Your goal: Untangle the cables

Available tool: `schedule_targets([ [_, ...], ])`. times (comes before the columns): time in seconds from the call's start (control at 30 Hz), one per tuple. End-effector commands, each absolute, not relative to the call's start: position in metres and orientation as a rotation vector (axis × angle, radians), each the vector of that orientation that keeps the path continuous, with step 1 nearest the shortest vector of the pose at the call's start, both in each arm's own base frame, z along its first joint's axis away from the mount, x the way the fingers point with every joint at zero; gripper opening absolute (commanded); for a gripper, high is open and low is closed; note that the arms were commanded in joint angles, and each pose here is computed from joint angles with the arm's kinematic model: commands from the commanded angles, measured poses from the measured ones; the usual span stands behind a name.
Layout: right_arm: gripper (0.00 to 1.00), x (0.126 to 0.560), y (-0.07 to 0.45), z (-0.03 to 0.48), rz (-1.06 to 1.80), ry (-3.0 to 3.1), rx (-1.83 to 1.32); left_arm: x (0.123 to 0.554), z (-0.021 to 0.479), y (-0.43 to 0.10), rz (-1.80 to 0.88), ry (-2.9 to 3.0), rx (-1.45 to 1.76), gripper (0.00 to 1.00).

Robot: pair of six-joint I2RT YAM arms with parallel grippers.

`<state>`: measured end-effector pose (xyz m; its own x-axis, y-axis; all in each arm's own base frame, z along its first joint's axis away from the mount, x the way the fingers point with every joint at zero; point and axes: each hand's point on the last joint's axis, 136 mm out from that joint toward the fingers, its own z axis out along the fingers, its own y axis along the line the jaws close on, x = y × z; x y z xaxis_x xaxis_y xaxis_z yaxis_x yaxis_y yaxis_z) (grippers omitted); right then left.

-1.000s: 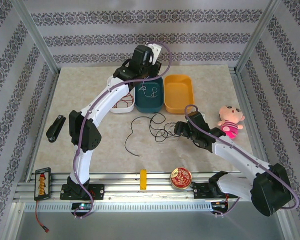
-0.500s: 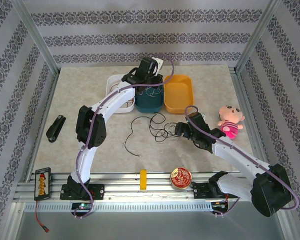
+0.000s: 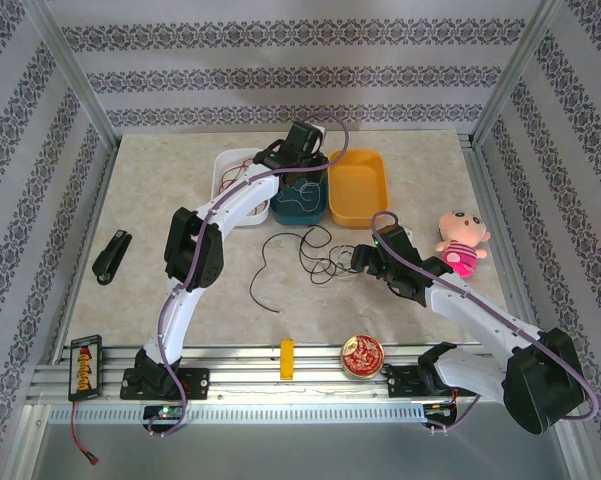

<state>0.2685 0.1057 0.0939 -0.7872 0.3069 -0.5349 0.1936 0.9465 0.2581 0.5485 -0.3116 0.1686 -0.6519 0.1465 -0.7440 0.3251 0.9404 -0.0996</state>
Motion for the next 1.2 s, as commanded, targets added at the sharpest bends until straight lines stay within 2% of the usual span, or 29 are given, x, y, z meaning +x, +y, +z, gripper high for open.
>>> schedule_targets([
  [0.0,0.98,0.271,0.104,0.098,0.27,2.477,0.368,0.541,0.187,-0.298,-0.293,2.286,0.256,0.44],
  [0.17,0.94,0.273,0.11,0.101,0.299,2.478,0.349,0.527,0.216,-0.293,-0.34,2.227,0.238,0.56],
  [0.4,0.76,0.281,0.122,0.1,0.346,2.492,0.33,0.483,0.244,-0.261,-0.389,2.125,0.14,0.8],
  [0.5,0.66,0.289,0.13,0.098,0.357,2.511,0.317,0.459,0.243,-0.242,-0.401,2.091,0.089,0.98],
  [0.6,0.53,0.299,0.142,0.097,0.362,2.531,0.291,0.437,0.235,-0.226,-0.405,2.077,0.054,0.99],
  [0.83,0.38,0.323,0.163,0.087,0.315,2.589,0.245,0.389,0.201,-0.193,-0.398,2.109,-0.017,0.99],
  [1.17,0.26,0.348,0.184,0.064,0.232,2.691,0.189,0.346,0.153,-0.176,-0.446,2.2,-0.064,0.99],
])
